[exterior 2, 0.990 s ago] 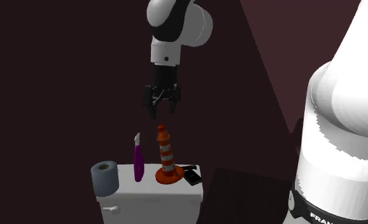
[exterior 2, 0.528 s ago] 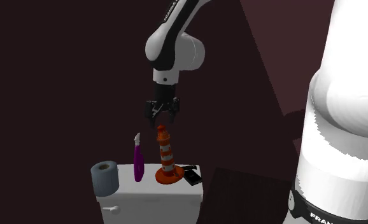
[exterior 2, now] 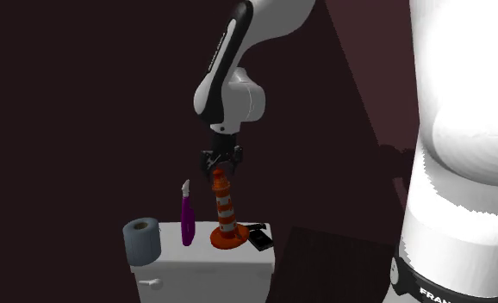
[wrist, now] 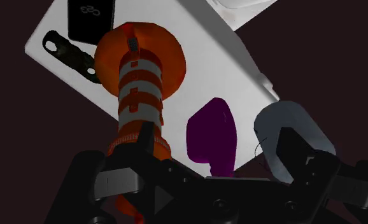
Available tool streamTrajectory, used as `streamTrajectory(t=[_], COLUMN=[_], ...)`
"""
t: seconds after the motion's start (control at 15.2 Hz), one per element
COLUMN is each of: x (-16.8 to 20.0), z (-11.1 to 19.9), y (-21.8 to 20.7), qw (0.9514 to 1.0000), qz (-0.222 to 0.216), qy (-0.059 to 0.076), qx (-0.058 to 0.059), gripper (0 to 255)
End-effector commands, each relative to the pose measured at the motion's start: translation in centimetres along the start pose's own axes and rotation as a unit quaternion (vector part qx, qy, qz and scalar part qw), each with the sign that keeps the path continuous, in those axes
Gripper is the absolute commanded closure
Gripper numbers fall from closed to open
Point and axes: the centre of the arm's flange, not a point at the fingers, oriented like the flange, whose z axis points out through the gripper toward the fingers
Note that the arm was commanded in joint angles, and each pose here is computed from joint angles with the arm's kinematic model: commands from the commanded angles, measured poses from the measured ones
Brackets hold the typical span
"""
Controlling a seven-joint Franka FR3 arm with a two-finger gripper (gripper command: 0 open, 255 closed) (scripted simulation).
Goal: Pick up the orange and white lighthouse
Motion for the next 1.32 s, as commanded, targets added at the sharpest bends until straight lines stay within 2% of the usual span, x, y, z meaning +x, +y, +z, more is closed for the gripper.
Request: streamTrajectory(t=[0.0,0.46,1.06,1.12,1.25], x=[1.1,4.9,4.1,4.0,4.0], z=[1.7,7.0,10.9,11.0,11.0], y=[1.3,5.9,5.9,5.9,6.0], qw=[0.9998,0.9966,0.9966,0.9966,0.9966], qz=[0.017,0.071,0.071,0.071,0.071], qy=[0.01,0.04,0.04,0.04,0.04], qx=[-0.004,-0.015,-0.015,-0.015,-0.015], gripper=[0,0,0,255,255])
